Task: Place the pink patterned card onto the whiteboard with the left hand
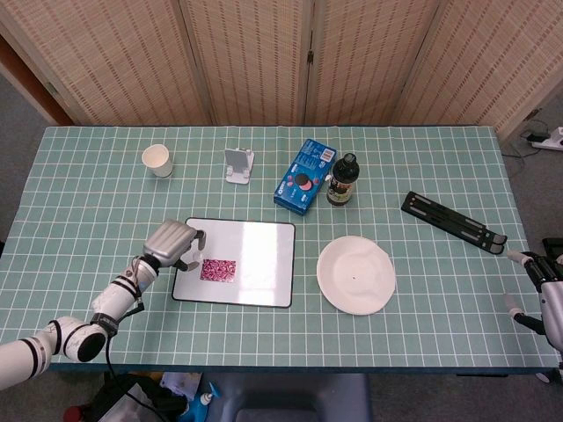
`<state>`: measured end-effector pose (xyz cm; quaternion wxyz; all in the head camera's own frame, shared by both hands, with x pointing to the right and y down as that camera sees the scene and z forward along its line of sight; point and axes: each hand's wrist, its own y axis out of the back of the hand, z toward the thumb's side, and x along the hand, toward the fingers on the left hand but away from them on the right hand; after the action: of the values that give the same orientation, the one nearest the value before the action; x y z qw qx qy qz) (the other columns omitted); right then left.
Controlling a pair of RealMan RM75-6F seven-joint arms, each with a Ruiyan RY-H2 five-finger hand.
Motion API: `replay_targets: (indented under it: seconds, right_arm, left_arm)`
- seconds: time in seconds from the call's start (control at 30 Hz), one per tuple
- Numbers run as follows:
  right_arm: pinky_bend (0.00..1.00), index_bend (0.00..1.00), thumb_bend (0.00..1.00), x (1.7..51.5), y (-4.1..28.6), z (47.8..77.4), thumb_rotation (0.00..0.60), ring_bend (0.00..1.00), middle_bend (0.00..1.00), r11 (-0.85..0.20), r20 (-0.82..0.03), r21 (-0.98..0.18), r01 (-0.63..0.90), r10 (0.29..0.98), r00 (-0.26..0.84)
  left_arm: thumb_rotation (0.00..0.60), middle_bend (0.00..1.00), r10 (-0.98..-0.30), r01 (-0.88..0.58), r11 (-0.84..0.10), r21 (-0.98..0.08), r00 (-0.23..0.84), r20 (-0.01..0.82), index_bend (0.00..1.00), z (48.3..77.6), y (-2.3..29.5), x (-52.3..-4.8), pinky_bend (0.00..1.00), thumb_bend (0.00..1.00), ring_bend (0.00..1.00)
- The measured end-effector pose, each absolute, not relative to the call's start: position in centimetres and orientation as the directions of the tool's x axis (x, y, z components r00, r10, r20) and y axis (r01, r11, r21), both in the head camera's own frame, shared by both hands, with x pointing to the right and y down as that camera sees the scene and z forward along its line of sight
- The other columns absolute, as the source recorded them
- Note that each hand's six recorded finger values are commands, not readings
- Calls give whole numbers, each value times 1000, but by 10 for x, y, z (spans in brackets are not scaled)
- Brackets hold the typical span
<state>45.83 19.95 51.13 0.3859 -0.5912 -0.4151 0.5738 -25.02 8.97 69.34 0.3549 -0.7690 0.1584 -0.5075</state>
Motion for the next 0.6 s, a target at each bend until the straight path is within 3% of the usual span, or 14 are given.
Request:
replay_targets:
  seconds: [0.6]
  right_arm:
    - [301,225,250,468,202,510,600,232,251,-352,-353,-935,54,935,-20]
  left_arm:
    - [600,995,-523,188,-740,-645,441,729,483,719,110,-210,979,275,976]
